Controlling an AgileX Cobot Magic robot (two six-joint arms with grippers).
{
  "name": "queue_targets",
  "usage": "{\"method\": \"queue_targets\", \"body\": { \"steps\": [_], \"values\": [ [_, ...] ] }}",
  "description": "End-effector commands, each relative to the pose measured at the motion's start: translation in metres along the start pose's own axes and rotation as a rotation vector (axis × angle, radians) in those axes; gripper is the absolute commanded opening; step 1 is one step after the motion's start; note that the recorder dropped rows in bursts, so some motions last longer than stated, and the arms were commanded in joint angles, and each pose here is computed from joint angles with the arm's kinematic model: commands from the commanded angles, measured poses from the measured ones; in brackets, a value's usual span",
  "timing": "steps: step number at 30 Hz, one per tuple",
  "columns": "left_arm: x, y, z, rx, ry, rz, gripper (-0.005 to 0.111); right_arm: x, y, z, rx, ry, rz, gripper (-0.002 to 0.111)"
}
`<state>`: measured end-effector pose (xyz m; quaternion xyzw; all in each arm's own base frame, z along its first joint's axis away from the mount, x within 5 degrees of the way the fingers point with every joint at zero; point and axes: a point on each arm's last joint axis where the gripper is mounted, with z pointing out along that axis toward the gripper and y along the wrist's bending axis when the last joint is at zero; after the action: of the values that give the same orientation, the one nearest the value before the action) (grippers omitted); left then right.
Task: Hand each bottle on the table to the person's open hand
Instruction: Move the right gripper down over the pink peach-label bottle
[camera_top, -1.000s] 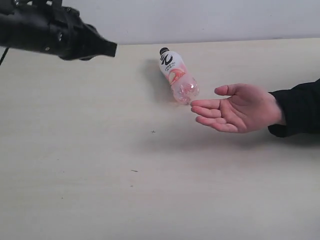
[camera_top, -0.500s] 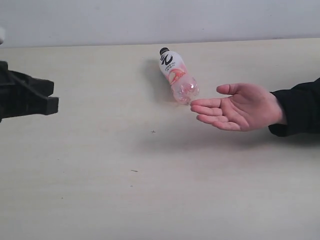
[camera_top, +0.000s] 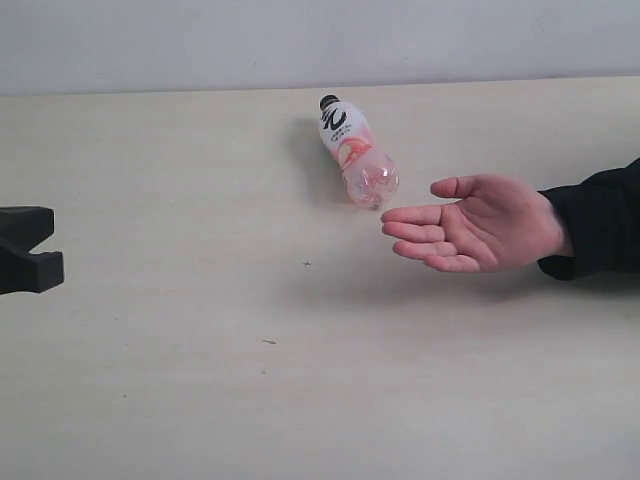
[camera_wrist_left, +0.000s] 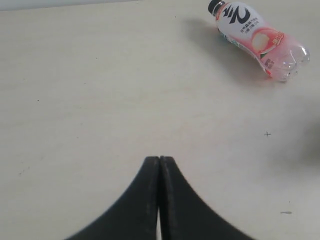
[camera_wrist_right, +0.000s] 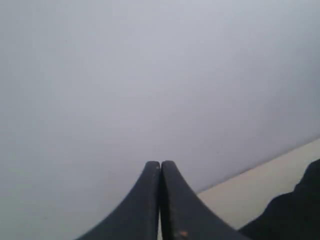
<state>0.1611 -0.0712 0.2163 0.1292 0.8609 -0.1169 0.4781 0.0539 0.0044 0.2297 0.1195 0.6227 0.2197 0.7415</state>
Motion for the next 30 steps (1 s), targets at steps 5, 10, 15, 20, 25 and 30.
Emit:
{"method": "queue_targets", "body": {
  "steps": [5,10,15,20,25,30],
  "values": [
    [0.0,0.001,-0.001,-0.007,-0.008,-0.007,0.0,-0.093,0.054,0.062,0.006,0.123,-0.088,0.0],
    [0.0,0.001,-0.001,-0.007,-0.008,-0.007,0.0,-0.105,0.07,0.167,0.108,0.552,-0.161,0.0],
    [0.0,0.001,-0.001,-0.007,-0.008,-0.007,0.0,-0.074,0.081,0.268,-0.043,0.945,-0.186,0.001],
    [0.0,0.001,-0.001,-0.007,-0.008,-0.007,0.0,-0.006,0.106,0.334,-0.223,1.219,-0.219,0.004],
    [0.0,0.001,-0.001,-0.007,-0.008,-0.007,0.0,0.068,0.134,0.368,-0.249,1.352,-0.38,0.013],
    [0.0,0.001,-0.001,-0.007,-0.008,-0.007,0.0,0.127,0.142,0.39,-0.273,1.408,-0.457,0.049]
  ]
}}
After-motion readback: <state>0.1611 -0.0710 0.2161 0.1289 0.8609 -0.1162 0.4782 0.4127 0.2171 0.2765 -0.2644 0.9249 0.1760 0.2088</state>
